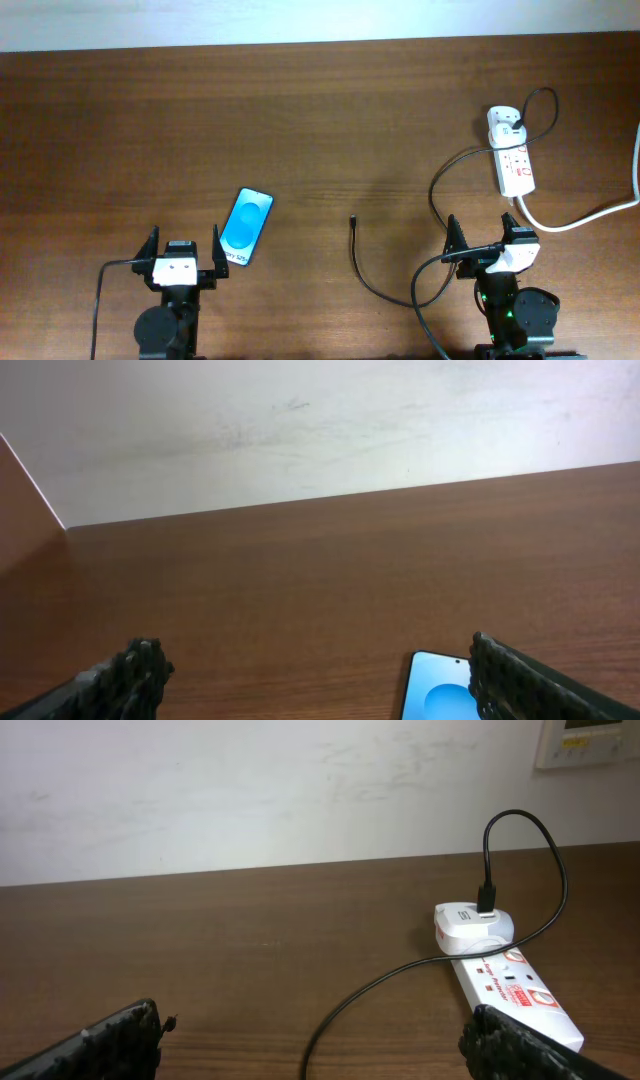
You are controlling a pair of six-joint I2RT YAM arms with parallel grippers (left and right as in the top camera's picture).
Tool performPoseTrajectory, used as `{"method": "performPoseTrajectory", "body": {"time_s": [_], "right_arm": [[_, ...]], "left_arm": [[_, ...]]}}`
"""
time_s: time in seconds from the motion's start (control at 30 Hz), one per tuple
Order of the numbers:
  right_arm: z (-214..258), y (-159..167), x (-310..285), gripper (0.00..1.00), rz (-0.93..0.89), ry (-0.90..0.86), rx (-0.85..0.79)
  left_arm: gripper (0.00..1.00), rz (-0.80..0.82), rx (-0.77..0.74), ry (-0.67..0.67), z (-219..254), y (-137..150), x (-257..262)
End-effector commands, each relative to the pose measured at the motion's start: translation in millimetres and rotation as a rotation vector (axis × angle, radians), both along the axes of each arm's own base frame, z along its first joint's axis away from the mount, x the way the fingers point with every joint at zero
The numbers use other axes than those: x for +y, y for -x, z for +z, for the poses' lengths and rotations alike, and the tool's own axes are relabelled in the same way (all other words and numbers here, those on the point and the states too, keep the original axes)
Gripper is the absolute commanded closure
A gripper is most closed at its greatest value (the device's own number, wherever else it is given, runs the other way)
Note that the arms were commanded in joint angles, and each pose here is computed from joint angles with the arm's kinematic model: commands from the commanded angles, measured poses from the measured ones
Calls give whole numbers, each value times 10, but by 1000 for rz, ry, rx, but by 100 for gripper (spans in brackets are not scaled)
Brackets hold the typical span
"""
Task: Plug charger to phone and switch on socket
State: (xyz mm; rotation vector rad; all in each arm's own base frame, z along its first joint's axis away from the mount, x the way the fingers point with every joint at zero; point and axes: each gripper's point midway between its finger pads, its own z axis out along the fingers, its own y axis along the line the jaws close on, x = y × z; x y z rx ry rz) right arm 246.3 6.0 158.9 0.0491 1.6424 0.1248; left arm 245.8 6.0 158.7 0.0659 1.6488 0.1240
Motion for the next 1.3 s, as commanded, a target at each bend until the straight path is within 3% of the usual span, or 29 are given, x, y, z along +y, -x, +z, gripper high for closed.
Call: {"method": "performPoseTrajectory", "body": {"time_s": [0.0,1.27], "right_arm": [[-11,4,2,2,-3,-3,-1],[-11,4,2,2,-2,-3,-1]], "left_arm": [[1,-9,-1,-19,-16,-1,-9],[1,-22,-2,-14,-14,-1,-33]]}}
